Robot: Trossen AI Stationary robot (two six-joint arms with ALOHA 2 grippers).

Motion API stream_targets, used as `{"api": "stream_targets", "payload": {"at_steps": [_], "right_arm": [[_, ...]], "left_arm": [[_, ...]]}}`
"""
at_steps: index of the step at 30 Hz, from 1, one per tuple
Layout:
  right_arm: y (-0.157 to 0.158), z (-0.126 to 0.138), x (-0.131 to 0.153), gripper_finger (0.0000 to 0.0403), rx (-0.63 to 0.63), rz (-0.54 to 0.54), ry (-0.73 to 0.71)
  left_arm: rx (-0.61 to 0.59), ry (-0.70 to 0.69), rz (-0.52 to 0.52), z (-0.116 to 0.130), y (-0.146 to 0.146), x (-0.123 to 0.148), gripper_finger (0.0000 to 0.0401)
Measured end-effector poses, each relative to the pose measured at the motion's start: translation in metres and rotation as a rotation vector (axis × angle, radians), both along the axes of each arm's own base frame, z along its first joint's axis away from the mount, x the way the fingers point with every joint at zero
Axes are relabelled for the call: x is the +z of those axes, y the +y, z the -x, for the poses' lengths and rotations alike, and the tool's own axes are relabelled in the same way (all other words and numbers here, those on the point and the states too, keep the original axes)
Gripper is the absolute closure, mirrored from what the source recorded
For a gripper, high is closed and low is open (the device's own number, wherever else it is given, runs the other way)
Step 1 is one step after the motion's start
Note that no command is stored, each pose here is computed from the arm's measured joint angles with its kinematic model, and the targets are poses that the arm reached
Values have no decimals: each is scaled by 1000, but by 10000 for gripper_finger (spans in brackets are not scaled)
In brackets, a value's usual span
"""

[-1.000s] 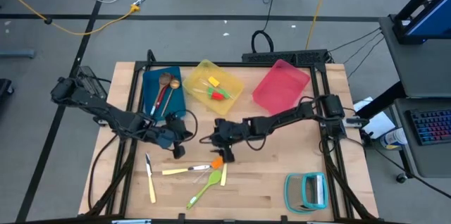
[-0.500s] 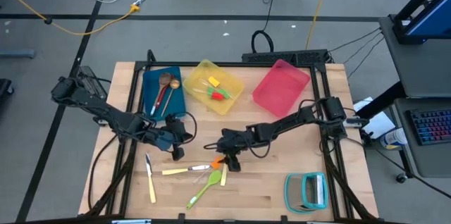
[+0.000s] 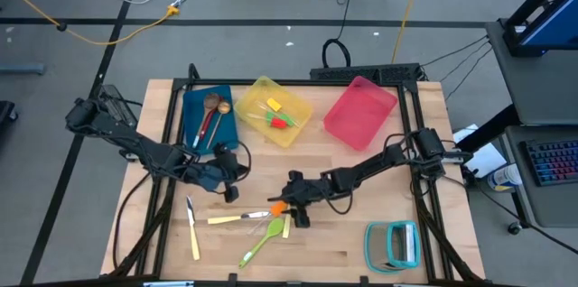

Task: Pick & Place Kitchen Items
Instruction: Put the orange spatula into the yellow bin

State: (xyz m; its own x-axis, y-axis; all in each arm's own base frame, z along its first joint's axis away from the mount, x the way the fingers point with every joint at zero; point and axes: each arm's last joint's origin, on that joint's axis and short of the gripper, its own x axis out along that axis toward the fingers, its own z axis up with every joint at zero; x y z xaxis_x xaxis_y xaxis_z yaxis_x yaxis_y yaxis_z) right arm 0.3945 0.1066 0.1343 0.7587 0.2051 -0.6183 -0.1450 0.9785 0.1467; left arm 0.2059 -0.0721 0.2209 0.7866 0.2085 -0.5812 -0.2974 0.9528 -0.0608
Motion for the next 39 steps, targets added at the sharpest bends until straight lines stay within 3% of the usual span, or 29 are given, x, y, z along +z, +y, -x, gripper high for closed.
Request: {"api": "stream_targets", "payload": {"at_steps": [9, 17, 21, 26, 34, 39], "right_arm": [[-3, -11, -31, 177, 9, -10, 29], [-16, -12, -36, 177, 54, 144, 31], [-23, -12, -37, 185, 67, 149, 46], [-30, -11, -40, 230, 65, 141, 98], [-32, -12, -39, 332, 127, 198, 58], [-33, -12, -39, 364, 127, 201, 58]], "left_arm": [[-29, -38, -47, -5, 3, 4, 384], [-32, -26, -85, -6, 8, 4, 384], [-38, -23, -93, -6, 8, 4, 384], [-51, -18, -111, -6, 8, 4, 384], [-51, -13, -112, -6, 8, 4, 384], [-46, -15, -105, -6, 8, 4, 384]]}}
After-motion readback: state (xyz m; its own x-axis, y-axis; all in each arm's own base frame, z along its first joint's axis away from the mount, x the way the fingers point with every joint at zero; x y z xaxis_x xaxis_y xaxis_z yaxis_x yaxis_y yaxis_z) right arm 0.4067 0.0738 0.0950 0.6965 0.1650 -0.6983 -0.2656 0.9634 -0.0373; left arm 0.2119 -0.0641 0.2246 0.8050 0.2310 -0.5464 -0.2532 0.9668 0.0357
